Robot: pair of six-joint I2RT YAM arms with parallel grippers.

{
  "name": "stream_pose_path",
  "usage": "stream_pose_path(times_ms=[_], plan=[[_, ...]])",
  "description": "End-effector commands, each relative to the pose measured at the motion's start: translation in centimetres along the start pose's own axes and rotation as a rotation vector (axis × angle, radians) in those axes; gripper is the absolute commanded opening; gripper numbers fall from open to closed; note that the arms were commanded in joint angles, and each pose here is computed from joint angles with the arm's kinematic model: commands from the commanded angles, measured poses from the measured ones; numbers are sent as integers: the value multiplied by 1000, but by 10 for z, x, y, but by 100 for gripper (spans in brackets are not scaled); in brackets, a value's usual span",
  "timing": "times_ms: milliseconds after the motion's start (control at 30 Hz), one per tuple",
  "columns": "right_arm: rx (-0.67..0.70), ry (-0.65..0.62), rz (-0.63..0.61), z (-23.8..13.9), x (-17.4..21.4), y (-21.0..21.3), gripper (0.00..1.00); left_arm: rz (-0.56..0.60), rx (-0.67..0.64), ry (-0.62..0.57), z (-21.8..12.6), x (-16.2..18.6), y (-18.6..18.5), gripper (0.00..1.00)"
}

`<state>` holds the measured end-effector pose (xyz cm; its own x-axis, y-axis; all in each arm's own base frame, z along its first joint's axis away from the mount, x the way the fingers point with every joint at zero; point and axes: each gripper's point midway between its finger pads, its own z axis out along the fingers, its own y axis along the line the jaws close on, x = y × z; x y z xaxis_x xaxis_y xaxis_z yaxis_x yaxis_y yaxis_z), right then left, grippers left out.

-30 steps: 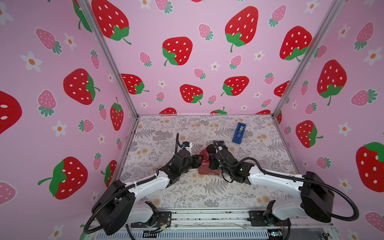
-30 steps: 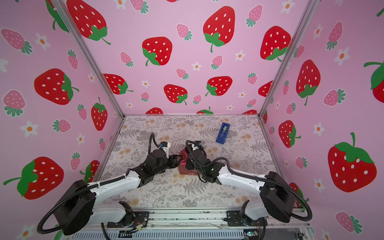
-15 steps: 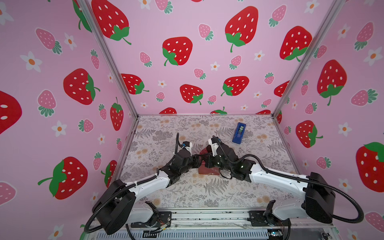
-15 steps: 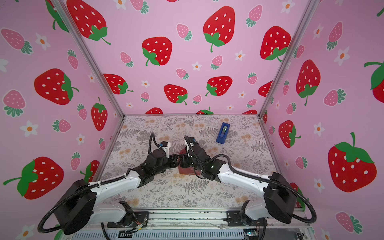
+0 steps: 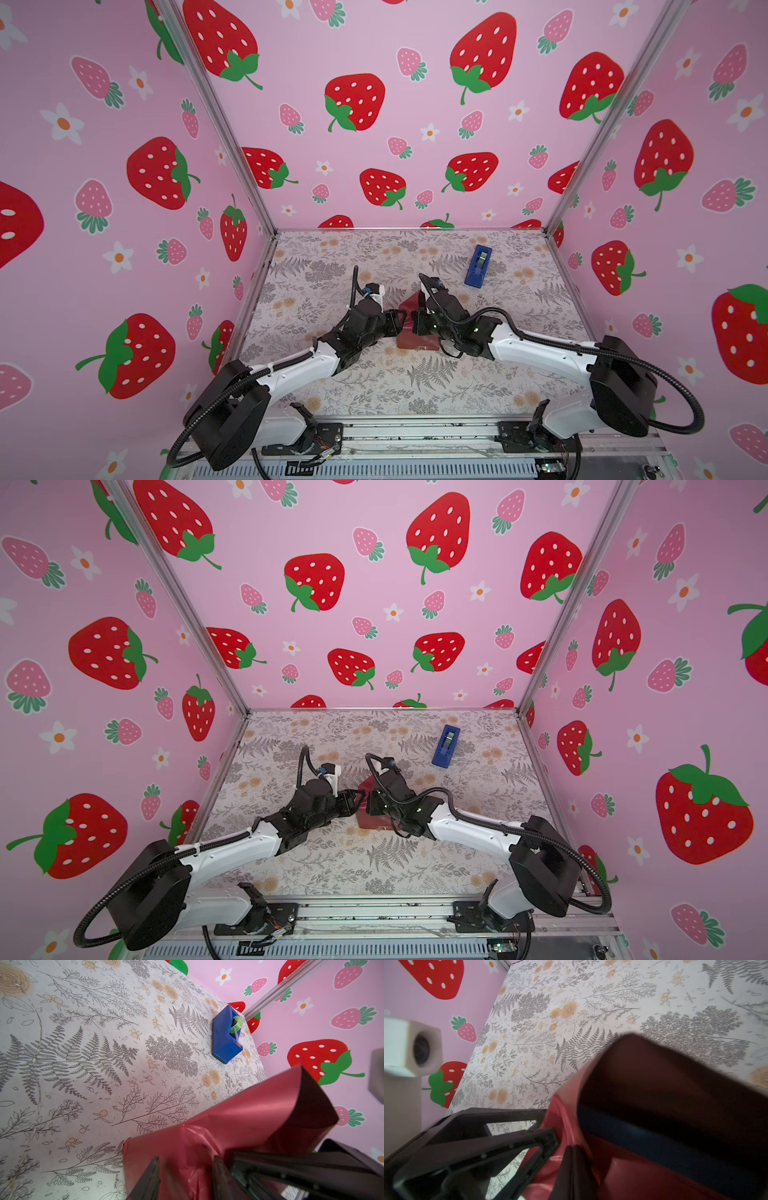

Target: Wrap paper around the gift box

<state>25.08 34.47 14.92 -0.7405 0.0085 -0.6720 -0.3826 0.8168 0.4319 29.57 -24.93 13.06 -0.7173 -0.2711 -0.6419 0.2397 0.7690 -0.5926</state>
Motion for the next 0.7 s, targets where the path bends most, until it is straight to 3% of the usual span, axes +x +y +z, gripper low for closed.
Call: stream_pose_path(times_ms=[0,167,467,667], plan=[[160,54,6,-5,19,-47,2,15,-137,153,0,43,37,42],[150,25,25,-18,5,-48,2,15,-141,156,0,43,37,42],[-127,-77,36,-53,-35,15,2,14,-144,165,2,45,37,42],[-221,-39,17,-36,-27,42,2,16,-147,167,3,45,38,42]])
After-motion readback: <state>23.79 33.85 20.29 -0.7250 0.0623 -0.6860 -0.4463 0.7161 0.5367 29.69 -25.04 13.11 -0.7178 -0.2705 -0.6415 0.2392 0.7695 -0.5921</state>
